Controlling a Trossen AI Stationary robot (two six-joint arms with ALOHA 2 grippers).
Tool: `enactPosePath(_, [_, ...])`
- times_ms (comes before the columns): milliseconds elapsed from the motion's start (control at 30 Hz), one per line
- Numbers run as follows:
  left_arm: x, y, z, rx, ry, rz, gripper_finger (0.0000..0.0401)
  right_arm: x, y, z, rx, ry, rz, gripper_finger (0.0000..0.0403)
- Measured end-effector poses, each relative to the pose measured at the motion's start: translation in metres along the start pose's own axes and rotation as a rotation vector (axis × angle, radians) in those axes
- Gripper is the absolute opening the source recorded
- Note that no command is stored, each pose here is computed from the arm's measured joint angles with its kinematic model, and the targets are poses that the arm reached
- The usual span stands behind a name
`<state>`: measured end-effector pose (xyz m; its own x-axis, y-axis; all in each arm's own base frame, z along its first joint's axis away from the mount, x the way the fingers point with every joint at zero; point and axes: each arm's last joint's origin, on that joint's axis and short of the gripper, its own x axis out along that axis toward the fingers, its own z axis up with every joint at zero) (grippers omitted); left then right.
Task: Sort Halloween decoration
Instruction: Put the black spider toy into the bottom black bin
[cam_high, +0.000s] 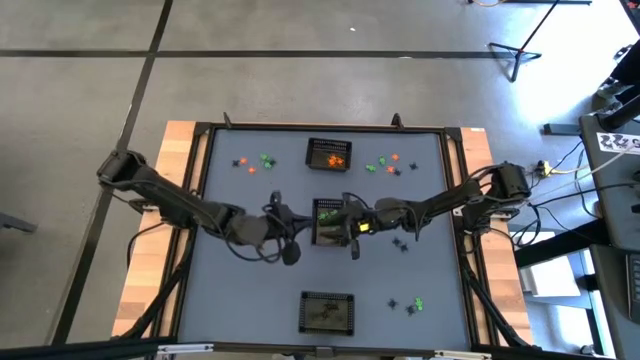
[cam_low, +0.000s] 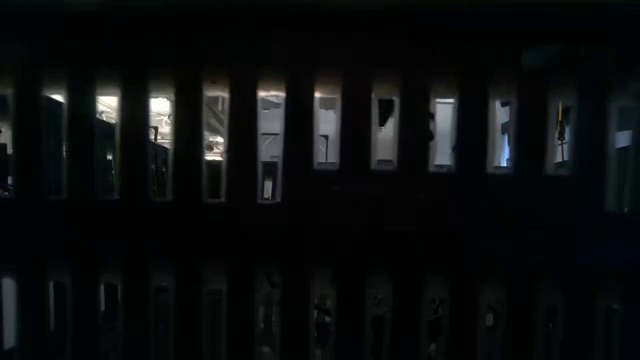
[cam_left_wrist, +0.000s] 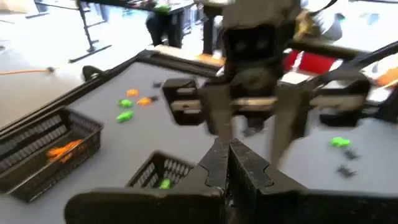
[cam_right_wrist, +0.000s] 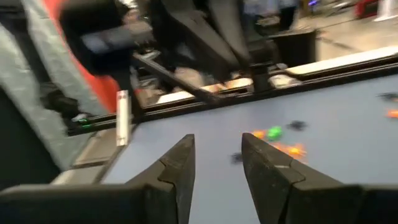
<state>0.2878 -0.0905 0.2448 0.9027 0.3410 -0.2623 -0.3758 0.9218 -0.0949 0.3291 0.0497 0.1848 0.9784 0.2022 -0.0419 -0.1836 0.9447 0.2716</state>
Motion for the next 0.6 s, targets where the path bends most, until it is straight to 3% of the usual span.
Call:
enactPosePath(167, [0.009,-0.014,-0.017,0.01,-0.009,0.011,0.0,0.013,0.009,-0.002,0.009,0.01,0.055,0.0129])
enactPosePath(600, [0.006,-0.03,-0.03,0.02,-0.007,-0.036,0.0,0.018,0.006,-0.006,0.006,0.032,0.015,0.0127])
